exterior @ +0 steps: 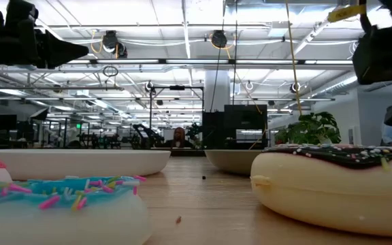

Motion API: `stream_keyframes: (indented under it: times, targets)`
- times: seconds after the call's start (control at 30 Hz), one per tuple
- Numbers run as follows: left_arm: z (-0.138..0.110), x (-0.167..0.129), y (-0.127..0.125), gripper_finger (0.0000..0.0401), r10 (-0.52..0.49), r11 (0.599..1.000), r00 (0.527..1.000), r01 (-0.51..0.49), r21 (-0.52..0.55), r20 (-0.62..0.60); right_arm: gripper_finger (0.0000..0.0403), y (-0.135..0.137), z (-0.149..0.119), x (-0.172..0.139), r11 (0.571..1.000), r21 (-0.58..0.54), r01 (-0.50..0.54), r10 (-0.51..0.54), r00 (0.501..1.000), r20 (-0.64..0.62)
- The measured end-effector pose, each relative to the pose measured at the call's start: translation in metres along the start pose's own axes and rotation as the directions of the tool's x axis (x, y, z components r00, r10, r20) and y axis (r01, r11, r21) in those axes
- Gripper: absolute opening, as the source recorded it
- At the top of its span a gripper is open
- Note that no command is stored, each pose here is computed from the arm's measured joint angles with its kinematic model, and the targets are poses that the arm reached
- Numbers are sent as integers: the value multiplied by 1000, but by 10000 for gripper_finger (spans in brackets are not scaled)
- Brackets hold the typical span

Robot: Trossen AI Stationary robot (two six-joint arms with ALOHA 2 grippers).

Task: Pick & Place donuts
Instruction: Put the large pink donut on the gray plate

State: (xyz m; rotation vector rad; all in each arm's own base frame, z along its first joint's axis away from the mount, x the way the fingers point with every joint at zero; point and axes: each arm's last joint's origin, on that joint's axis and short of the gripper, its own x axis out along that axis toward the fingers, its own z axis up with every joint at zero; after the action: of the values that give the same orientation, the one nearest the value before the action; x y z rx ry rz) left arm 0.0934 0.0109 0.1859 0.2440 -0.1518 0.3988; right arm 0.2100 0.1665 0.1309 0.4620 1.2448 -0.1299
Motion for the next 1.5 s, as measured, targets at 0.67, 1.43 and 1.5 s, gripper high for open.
stream_keyframes:
  times: [0.67,1.43,1.5]
  targets:
    - [-1,0,0,42,-4,1000,1000,3,-22,-13,6,2,11,-54,989,-76,-125,130,990,56]
    - [-3,0,-1,42,-9,998,1000,7,-65,-29,6,25,55,-177,996,-48,70,-69,997,38]
    - [-3,0,-1,42,-8,998,1000,6,-64,-29,6,23,58,-177,997,-39,73,-72,997,42]
